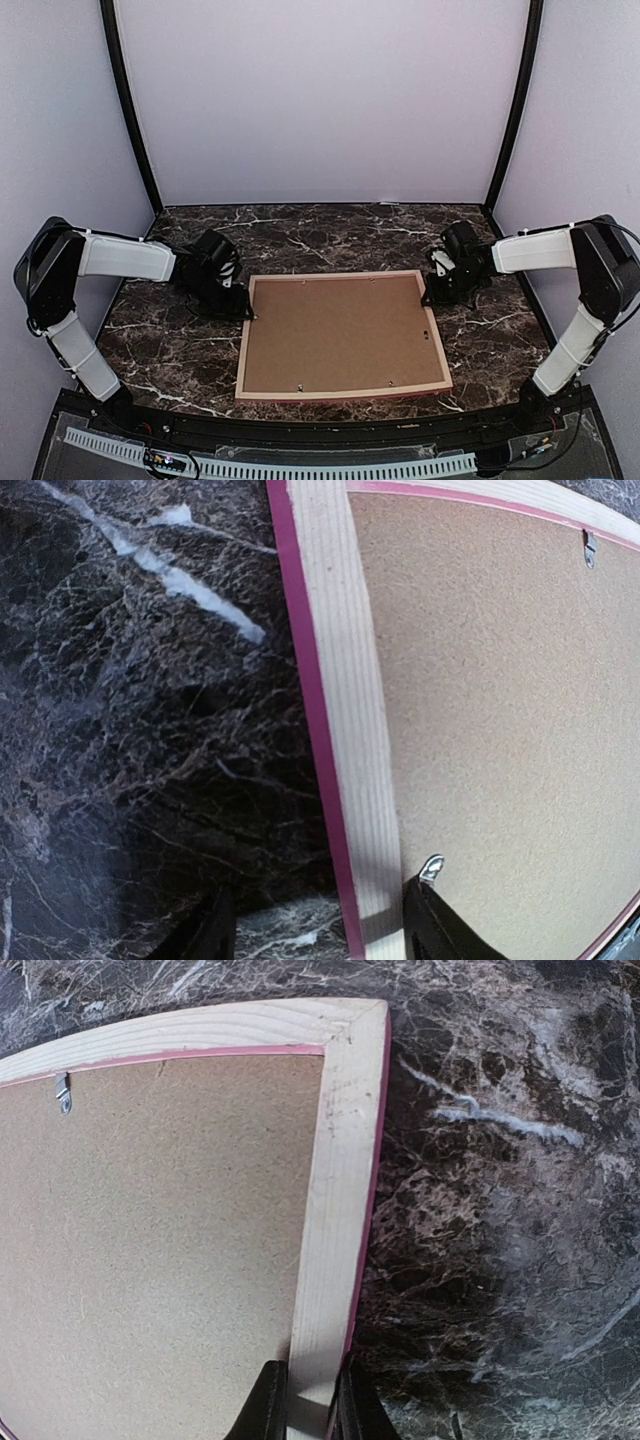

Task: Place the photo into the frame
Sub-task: Press the fastener onto the backboard, then hold the photo frame at the center of the board, then press the fastener onto the backboard.

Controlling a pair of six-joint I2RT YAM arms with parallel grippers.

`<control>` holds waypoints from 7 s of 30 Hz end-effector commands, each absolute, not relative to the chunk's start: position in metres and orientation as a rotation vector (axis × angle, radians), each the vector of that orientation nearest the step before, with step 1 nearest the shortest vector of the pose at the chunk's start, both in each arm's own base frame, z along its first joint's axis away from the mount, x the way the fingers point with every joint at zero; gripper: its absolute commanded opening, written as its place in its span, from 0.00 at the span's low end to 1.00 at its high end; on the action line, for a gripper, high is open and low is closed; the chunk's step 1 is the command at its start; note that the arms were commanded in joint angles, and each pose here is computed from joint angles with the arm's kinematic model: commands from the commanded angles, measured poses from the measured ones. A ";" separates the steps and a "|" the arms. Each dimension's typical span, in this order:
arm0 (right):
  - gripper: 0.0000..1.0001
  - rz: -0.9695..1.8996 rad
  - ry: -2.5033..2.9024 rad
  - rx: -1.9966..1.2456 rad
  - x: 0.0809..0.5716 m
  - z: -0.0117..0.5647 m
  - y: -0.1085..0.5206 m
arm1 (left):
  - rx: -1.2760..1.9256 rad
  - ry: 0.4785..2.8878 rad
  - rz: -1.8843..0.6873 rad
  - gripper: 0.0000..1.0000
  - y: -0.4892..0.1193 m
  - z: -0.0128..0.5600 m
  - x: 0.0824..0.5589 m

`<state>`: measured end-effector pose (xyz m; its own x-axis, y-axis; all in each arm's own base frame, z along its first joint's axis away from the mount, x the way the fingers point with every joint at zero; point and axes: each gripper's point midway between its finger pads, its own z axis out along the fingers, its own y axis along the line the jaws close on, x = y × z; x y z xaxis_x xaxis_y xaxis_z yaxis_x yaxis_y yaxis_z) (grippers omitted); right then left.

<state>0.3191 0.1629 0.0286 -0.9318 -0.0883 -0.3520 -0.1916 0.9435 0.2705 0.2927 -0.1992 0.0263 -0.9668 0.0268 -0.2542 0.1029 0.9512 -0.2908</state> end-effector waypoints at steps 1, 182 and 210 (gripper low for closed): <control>0.14 0.430 2.804 -0.276 0.307 0.017 0.162 | 0.149 2.940 -0.357 0.59 -0.189 0.011 0.275; 0.18 0.449 2.901 -0.195 0.227 0.016 0.167 | 0.081 2.904 -0.413 0.31 -0.207 0.015 0.252; 0.50 0.506 2.875 -0.011 0.189 0.025 0.160 | 0.174 2.667 -0.317 0.88 -0.203 0.081 0.292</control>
